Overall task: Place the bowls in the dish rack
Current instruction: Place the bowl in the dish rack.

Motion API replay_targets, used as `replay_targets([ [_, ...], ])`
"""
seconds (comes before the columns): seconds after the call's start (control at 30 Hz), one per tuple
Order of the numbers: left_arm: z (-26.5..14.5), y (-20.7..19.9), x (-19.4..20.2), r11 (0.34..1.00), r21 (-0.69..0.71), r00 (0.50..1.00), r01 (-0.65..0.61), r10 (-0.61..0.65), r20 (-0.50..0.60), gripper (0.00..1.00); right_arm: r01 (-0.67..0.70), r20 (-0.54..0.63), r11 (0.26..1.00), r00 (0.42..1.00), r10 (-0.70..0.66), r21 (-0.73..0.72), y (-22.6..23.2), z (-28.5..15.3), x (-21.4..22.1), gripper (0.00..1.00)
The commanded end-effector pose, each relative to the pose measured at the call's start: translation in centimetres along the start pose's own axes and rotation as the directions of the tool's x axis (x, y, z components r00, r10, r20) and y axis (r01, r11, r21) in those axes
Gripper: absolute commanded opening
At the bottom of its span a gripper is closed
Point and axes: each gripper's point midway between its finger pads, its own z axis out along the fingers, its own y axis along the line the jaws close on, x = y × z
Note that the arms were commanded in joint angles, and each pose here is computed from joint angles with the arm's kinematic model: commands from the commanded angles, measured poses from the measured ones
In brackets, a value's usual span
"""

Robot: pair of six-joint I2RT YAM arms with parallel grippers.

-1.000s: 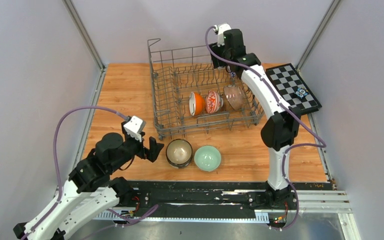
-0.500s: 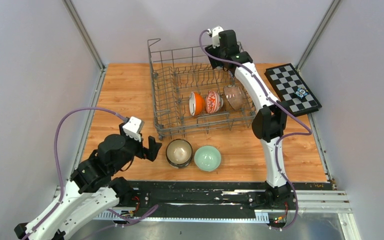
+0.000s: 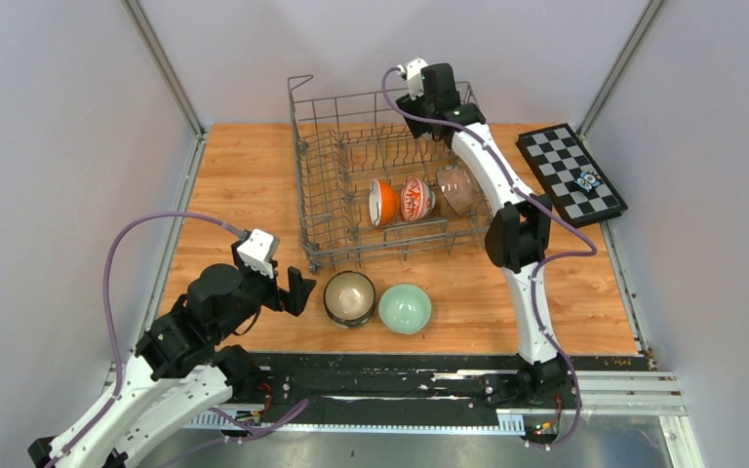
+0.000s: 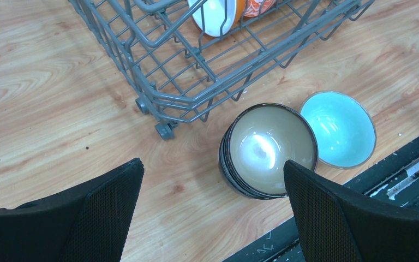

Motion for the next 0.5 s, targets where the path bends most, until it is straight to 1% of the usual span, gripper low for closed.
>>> replay_targets([
  [0.0, 0.1, 0.1, 0.0, 1.0, -0.001, 1.0, 0.004, -0.004, 0.014, 1.0, 0.033, 0.041, 0.998, 0.999, -0.035, 0.055, -1.9, 0.4, -1.2, 0.02],
  [0.47, 0.3, 0.0, 0.2, 1.0, 0.001, 1.0, -0.004, 0.004, 0.002, 1.0, 0.037, 0.011, 0.998, 0.999, -0.038, 0.045, -1.0, 3.0, 0.7, 0.02],
])
